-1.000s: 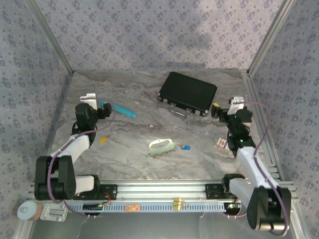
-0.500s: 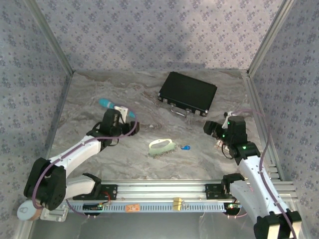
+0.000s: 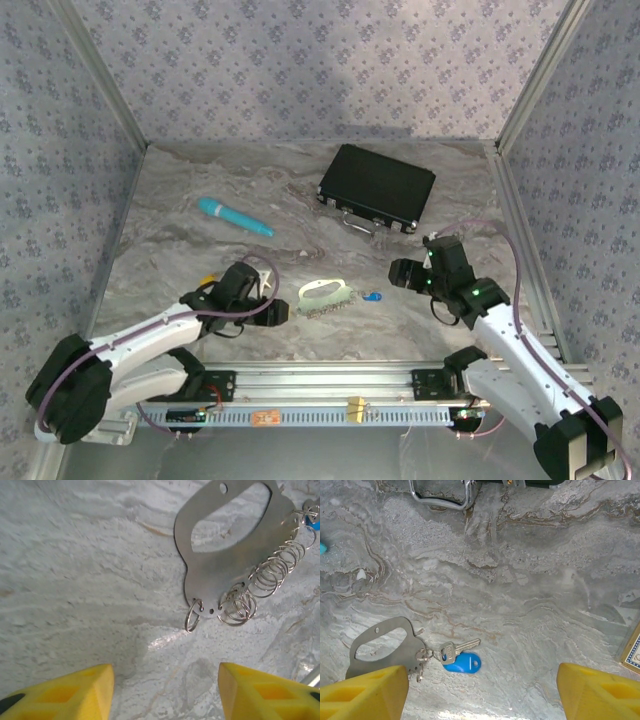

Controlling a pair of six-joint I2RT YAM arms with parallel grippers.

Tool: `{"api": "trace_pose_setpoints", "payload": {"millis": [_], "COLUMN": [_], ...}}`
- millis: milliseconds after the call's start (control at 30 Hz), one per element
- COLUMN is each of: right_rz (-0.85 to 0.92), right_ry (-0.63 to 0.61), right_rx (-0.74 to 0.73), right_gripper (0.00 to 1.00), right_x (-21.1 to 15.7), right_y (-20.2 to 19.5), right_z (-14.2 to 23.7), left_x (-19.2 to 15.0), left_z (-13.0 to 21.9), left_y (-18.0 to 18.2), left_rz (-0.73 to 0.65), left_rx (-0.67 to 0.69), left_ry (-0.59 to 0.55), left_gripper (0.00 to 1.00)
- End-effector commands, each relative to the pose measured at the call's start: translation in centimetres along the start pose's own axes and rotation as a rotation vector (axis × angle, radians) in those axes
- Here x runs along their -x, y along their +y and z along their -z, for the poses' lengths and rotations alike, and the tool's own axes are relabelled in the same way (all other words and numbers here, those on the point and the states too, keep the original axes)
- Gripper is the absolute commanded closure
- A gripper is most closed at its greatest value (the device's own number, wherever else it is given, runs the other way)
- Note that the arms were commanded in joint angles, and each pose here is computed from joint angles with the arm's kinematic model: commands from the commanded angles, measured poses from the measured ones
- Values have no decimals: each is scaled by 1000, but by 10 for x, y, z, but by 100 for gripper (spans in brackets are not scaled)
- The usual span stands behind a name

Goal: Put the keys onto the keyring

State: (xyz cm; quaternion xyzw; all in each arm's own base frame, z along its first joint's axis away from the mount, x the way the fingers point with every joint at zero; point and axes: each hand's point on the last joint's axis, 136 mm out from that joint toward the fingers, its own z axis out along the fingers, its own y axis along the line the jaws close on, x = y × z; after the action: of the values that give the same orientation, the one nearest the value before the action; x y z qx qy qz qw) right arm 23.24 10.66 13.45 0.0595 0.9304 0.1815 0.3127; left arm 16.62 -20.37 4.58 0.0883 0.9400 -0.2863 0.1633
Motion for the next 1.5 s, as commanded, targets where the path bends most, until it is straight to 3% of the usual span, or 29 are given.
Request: {"api": "trace_pose_setpoints", "payload": {"millis": [0,933,1300,1467], "right_rz": [-9,-7,-3,16], "right_ry": [-28,-20,-23,-44], "right_rx": [-9,-8,-6,19], "right_gripper": [21,23,24,24], "right_x": [10,6,7,13], "right_y": [3,7,8,15], "right_z": [8,9,10,12], "left_x": [7,12,10,23], "left_z": [-5,-41,-40,-25], "left_y": [-22,-37,-34,-41], "left_rz": [-4,-44,-60,-152], "left_rx": [-109,-173,-150,-121], "left_ry": [-3,104,115,74], "left_gripper": [48,80,92,99]}}
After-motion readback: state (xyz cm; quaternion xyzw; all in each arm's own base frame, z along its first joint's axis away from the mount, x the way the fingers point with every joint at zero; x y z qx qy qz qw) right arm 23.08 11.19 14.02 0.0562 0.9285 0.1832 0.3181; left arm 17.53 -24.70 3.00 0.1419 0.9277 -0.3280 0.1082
